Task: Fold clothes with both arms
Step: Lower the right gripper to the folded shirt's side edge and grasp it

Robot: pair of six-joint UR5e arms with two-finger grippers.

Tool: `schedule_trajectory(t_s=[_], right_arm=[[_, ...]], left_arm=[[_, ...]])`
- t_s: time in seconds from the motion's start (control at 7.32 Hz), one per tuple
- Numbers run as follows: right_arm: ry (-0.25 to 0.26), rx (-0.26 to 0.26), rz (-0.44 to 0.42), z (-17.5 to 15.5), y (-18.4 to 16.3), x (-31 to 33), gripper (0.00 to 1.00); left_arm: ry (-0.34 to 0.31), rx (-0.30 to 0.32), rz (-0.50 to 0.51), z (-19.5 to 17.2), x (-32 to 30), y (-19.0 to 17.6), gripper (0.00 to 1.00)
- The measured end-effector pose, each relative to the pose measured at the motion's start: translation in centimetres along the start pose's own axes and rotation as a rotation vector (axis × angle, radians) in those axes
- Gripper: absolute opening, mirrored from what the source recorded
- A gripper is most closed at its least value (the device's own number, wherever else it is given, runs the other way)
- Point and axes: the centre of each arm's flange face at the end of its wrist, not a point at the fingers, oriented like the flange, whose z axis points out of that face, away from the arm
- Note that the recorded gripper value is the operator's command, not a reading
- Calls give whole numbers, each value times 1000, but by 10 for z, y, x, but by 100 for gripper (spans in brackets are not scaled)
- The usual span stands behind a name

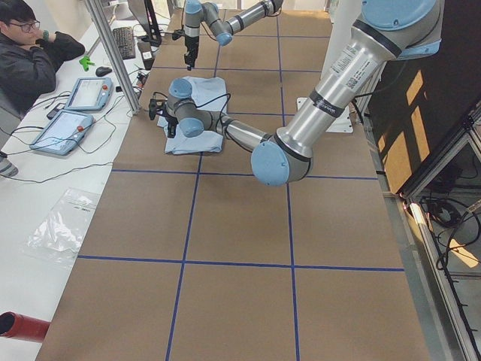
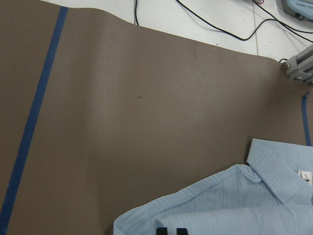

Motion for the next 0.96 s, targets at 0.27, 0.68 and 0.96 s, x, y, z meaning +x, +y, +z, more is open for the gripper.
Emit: schedule_trajectory(t_s=[0.27,0.68,0.96], right_arm=[[-30,-19,-47,15,37,13,99],[-34,-81,-91,35,101,35,73],[-11,-117,-104,53,123,44,57]], left_arm=[[11,5,5,-13,-7,8,100],[25,12,11,-23,-7,13,100],[28,13,11,-25,-6,13,100]])
